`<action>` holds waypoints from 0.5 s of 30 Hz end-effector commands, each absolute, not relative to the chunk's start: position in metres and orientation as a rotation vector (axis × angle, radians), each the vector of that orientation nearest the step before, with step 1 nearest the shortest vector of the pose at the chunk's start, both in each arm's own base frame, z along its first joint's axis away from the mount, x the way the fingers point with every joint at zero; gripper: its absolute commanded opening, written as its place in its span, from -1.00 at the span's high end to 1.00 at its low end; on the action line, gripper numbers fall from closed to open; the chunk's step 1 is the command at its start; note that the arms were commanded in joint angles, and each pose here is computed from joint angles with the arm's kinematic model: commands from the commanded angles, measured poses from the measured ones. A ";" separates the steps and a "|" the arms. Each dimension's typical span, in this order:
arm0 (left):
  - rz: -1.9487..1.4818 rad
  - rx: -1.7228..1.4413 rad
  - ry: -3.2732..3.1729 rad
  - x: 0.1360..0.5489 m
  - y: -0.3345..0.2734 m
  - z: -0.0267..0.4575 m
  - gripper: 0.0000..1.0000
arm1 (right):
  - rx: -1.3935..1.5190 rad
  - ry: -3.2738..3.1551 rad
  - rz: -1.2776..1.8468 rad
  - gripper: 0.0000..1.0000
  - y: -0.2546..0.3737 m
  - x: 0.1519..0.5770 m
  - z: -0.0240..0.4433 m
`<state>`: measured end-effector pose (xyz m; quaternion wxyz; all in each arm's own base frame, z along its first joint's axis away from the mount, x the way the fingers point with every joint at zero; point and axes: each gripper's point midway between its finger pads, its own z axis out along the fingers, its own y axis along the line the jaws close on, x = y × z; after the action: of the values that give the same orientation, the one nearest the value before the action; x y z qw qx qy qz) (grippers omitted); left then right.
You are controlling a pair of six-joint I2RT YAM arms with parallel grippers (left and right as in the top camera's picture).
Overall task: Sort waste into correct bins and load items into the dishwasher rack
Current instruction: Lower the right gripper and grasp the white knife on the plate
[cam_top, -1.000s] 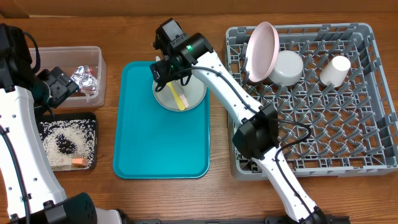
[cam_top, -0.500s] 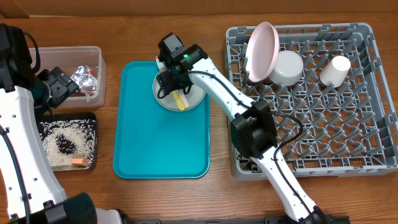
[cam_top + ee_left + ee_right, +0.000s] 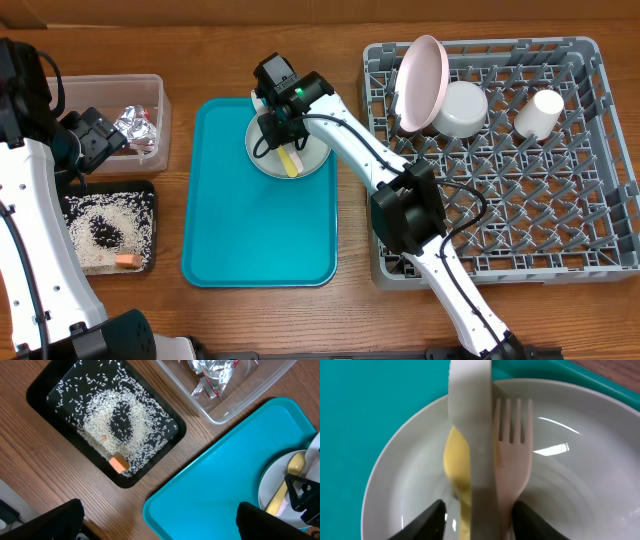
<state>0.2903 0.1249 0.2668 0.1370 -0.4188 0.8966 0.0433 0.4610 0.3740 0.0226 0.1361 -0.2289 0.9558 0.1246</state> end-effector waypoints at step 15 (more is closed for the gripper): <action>0.159 -1.193 2.604 0.288 0.128 0.266 -0.99 | -0.639 2.769 0.268 0.61 0.360 0.468 0.018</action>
<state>0.2903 0.1249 0.2668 0.1370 -0.4188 0.8966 0.0433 0.4652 0.3667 0.0214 0.1434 -0.2243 0.9585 0.1020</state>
